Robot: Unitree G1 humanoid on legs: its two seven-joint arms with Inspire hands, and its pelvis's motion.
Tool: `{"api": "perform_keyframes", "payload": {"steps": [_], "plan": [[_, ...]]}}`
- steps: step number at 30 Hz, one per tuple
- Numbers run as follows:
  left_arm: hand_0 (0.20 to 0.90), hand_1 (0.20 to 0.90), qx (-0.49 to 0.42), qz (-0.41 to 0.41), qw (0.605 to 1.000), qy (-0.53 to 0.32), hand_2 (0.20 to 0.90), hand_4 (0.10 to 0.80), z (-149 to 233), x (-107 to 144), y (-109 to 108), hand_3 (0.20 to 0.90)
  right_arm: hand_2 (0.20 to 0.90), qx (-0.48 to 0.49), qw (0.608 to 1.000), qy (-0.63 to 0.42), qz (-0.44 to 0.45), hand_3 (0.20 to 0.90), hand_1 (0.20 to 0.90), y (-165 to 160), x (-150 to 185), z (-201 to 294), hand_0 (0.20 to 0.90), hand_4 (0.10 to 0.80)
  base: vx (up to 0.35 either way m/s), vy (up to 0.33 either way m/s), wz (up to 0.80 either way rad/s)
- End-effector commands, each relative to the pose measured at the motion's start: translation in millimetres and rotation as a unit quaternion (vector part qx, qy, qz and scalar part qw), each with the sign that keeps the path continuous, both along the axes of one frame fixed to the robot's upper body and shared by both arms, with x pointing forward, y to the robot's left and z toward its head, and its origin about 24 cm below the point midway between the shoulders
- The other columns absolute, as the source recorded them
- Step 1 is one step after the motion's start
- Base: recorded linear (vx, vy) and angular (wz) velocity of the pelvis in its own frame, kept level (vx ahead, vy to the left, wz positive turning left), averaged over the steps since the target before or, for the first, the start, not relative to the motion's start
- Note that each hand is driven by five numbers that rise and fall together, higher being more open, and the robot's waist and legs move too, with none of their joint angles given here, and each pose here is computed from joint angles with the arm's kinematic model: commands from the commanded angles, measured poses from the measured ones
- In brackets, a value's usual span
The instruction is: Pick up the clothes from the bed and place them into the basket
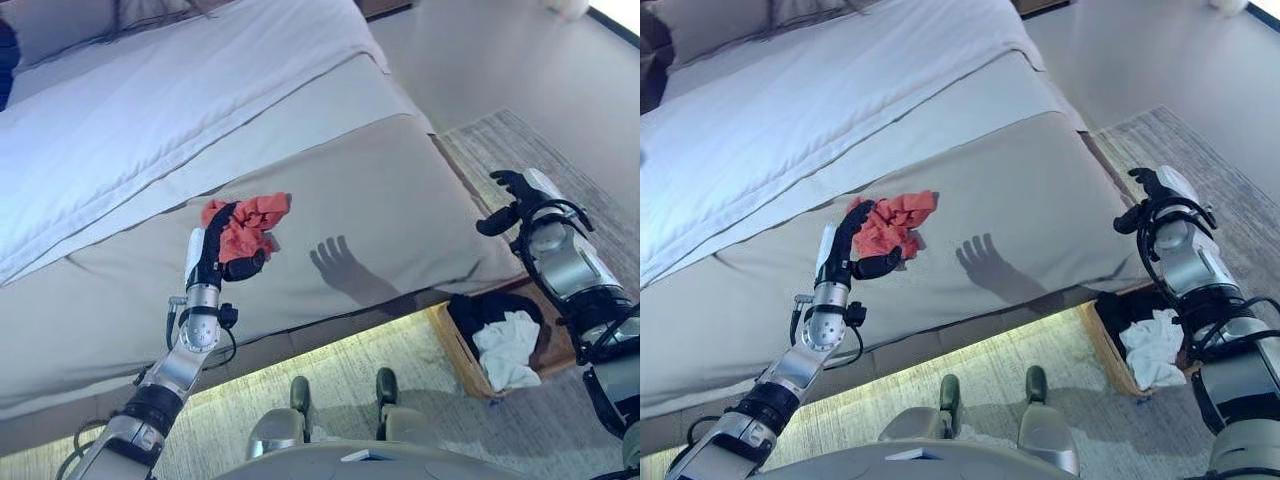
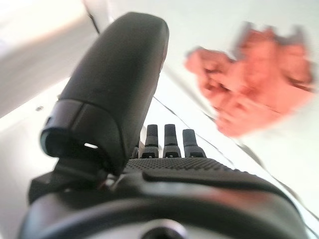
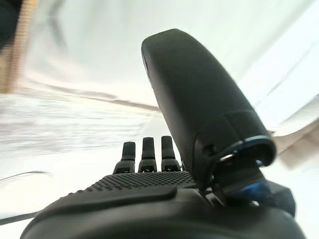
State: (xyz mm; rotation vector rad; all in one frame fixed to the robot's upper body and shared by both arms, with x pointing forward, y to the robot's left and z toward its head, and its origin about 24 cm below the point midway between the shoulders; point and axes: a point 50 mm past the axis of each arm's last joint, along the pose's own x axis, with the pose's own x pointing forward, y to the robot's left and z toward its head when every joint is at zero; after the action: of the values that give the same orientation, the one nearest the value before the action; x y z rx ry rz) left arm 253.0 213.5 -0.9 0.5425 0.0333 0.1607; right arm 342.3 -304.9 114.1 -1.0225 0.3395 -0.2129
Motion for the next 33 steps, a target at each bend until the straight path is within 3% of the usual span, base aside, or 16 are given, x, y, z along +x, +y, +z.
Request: {"api": "perform_keyframes", "payload": {"steps": [1, 12, 18, 33], "plan": [[0.900, 0.900, 0.058, 0.010, 0.996, -0.070, 0.900, 0.800, 26, 5, 24, 0.900, 0.900, -0.015, 0.998, -0.047, 0.026, 0.900, 0.900, 18, 14, 18, 0.900, 0.800, 0.029, 0.015, 0.28], [0.900, 0.900, 0.056, 0.012, 0.997, -0.055, 0.900, 0.800, 22, 2, 29, 0.900, 0.900, -0.043, 0.995, -0.059, 0.061, 0.900, 0.900, 38, 29, 29, 0.900, 0.800, 0.054, 0.047, 0.11], [0.900, 0.900, 0.022, -0.027, 0.993, -0.111, 0.900, 0.800, 45, 16, 17, 0.900, 0.900, -0.072, 0.987, -0.135, 0.050, 0.900, 0.900, 43, 49, 93, 0.900, 0.800, -0.153, 0.104, 0.28], [0.900, 0.900, -0.001, -0.078, 0.980, -0.184, 0.900, 0.800, 80, 23, -8, 0.900, 0.900, -0.137, 0.953, -0.266, 0.051, 0.900, 0.900, 90, 62, 198, 0.900, 0.800, -0.062, 0.088, 0.30]]}}
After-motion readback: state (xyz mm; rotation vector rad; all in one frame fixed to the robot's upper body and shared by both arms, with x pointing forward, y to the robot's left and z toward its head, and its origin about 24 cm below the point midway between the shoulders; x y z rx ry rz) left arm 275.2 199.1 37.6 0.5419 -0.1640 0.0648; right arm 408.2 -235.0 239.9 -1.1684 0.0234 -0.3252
